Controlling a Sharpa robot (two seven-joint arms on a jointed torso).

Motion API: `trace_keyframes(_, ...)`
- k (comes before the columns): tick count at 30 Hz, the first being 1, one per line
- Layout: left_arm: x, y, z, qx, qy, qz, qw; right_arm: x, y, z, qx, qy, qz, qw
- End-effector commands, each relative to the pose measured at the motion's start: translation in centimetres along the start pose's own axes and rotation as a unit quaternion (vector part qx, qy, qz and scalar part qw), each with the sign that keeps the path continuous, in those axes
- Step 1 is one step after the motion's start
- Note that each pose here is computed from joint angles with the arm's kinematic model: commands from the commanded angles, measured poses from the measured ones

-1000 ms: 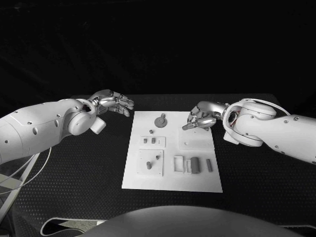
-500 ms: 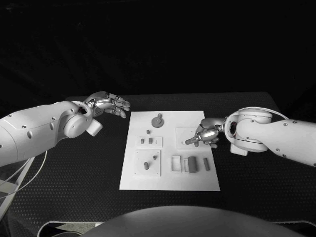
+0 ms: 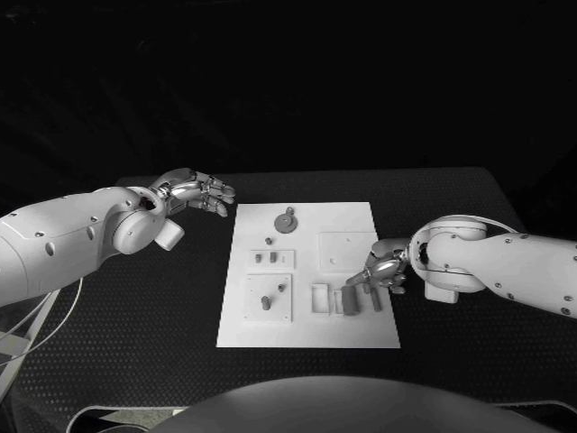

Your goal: Assemble the parts on the task board

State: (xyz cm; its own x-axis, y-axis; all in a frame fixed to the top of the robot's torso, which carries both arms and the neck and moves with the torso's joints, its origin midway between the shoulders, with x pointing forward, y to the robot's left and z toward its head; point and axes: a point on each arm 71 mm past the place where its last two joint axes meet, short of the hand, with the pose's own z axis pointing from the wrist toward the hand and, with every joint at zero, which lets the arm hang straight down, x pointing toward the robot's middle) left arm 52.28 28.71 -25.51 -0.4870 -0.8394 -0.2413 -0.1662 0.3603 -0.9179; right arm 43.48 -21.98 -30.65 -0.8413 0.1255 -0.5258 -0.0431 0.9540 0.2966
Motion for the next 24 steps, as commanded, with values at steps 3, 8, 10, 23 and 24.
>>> trace_keyframes(3,0.20,-0.13,0.07,0.006,0.007,-0.002,1.000,0.8,-0.2,0.6,0.006,0.018,0.009,1.000)
trace_keyframes(8,0.21,-0.12,0.08,0.005,0.008,-0.002,1.000,1.3,0.2,1.1,0.001,0.023,0.013,1.000)
trace_keyframes(10,0.22,-0.12,0.08,0.006,0.008,-0.002,1.000,1.4,0.3,1.3,0.000,0.025,0.013,1.000)
trace_keyframes(23,0.26,-0.12,0.09,0.006,0.009,-0.002,1.000,2.5,0.4,2.1,0.002,0.041,0.020,0.999)
trace_keyframes(24,0.25,-0.12,0.08,0.005,0.009,-0.002,1.000,2.5,0.4,2.2,0.002,0.041,0.020,0.999)
